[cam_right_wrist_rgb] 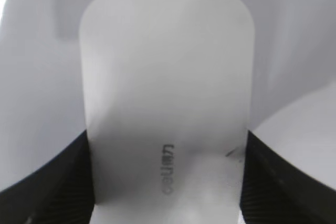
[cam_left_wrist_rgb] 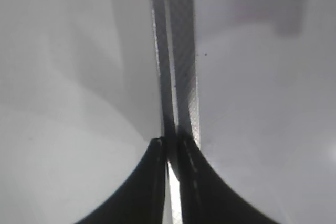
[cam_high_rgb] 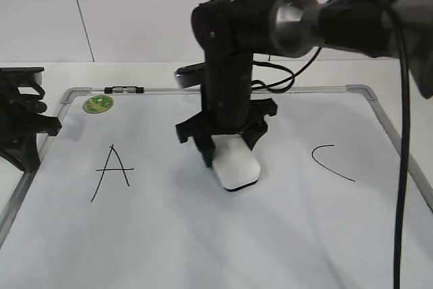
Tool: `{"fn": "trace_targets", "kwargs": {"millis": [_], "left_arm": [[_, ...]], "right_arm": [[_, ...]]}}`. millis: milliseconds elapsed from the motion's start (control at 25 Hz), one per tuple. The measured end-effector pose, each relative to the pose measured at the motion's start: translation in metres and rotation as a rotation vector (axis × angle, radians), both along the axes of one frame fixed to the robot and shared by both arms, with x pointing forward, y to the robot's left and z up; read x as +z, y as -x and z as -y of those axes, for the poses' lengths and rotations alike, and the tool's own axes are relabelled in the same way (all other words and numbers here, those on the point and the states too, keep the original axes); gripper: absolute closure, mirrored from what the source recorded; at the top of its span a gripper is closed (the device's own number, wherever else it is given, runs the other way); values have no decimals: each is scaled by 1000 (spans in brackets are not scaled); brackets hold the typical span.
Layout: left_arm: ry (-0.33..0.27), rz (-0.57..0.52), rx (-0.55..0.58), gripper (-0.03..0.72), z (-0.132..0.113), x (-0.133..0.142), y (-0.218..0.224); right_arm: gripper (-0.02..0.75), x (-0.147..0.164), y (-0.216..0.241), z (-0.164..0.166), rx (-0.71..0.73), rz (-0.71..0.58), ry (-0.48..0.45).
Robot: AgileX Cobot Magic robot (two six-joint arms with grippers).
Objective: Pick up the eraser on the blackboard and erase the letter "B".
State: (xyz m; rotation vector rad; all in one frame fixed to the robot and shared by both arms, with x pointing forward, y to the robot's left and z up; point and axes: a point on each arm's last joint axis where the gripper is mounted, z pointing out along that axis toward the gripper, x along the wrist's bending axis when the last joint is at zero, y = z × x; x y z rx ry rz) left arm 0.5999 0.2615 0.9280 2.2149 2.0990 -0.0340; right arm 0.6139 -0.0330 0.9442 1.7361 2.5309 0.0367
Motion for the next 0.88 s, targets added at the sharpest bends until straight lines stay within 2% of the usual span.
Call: {"fn": "trace_targets", "kwargs": {"millis": [200, 360, 640, 760, 880], "left_arm": [[0, 2, -2, 657, 0, 0, 0], [1, 6, -1, 657, 0, 0, 0], [2, 5, 0, 657, 0, 0, 0], [2, 5, 0, 657, 0, 0, 0], [2, 5, 0, 657, 0, 0, 0]], "right_arm": [[200, 0, -29, 46, -113, 10, 14], [200, 0, -34, 56, -139, 13, 15], [200, 0, -28, 44, -95, 5, 5], [200, 0, -18, 27, -34, 10, 16], [200, 0, -4, 5, 21, -10, -11]]}}
